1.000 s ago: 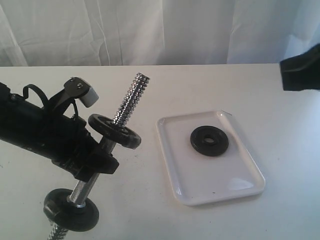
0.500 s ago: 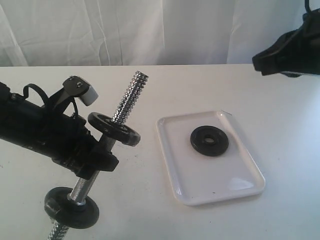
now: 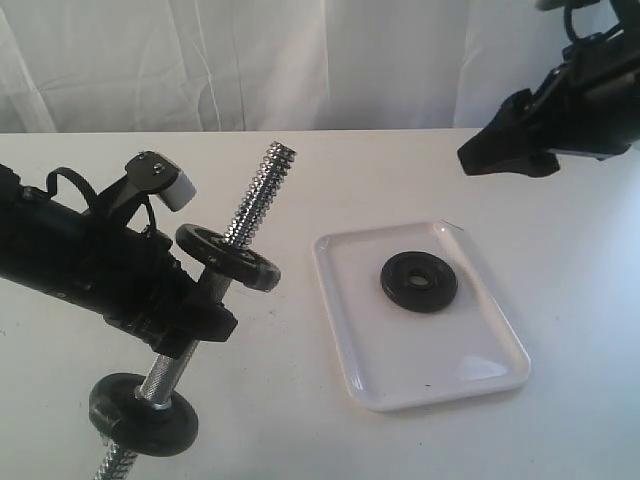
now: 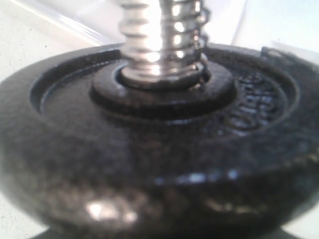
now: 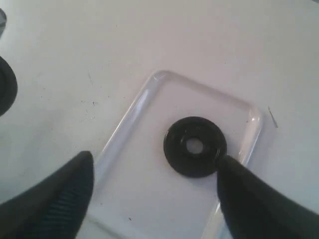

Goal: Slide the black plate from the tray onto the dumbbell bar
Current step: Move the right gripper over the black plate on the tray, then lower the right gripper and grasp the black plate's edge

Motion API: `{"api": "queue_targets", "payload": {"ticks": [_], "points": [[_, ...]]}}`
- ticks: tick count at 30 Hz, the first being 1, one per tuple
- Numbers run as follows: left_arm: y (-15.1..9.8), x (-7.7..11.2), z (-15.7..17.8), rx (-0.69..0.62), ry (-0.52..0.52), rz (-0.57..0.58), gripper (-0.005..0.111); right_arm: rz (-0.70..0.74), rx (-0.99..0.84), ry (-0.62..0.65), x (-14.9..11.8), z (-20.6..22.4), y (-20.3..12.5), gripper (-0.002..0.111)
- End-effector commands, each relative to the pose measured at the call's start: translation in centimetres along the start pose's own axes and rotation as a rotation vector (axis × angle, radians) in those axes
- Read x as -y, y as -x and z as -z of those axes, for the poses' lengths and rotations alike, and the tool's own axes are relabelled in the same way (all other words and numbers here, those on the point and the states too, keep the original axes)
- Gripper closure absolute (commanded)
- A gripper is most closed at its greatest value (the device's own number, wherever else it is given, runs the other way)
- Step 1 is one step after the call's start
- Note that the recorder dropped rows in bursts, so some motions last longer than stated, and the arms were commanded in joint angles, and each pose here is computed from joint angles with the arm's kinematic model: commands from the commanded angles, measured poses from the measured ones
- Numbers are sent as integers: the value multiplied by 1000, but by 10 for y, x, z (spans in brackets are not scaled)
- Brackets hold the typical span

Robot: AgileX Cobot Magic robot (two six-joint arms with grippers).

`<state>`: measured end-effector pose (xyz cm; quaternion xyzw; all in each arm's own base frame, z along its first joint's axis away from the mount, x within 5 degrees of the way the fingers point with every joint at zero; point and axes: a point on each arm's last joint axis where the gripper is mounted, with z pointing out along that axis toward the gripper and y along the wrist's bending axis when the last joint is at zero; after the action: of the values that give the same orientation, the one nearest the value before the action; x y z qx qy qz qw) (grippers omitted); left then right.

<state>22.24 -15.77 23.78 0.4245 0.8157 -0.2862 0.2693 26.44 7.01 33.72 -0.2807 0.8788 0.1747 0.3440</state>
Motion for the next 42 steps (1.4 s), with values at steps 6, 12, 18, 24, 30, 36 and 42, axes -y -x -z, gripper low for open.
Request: {"api": "queue_targets", "payload": {"ticks": [6,12,18,24,30,36,42], "points": [[23,11,18,168,-37,81,107,4,-173,99,8,-80,-10,24],[23,13,18,162,-51,87,107,63,-150,81,6,-98,-7,24],[23,13,18,162,-52,97,107,51,-123,55,7,-98,-4,12],[23,12,18,164,-47,98,107,58,-124,55,7,-98,-4,3],[23,12,18,166,-41,102,107,125,-190,91,6,-122,-14,3],[23,12,18,164,-48,109,107,247,-307,42,21,-160,-20,3],[23,12,18,163,-50,113,107,231,-351,62,29,-176,-8,3]]}}
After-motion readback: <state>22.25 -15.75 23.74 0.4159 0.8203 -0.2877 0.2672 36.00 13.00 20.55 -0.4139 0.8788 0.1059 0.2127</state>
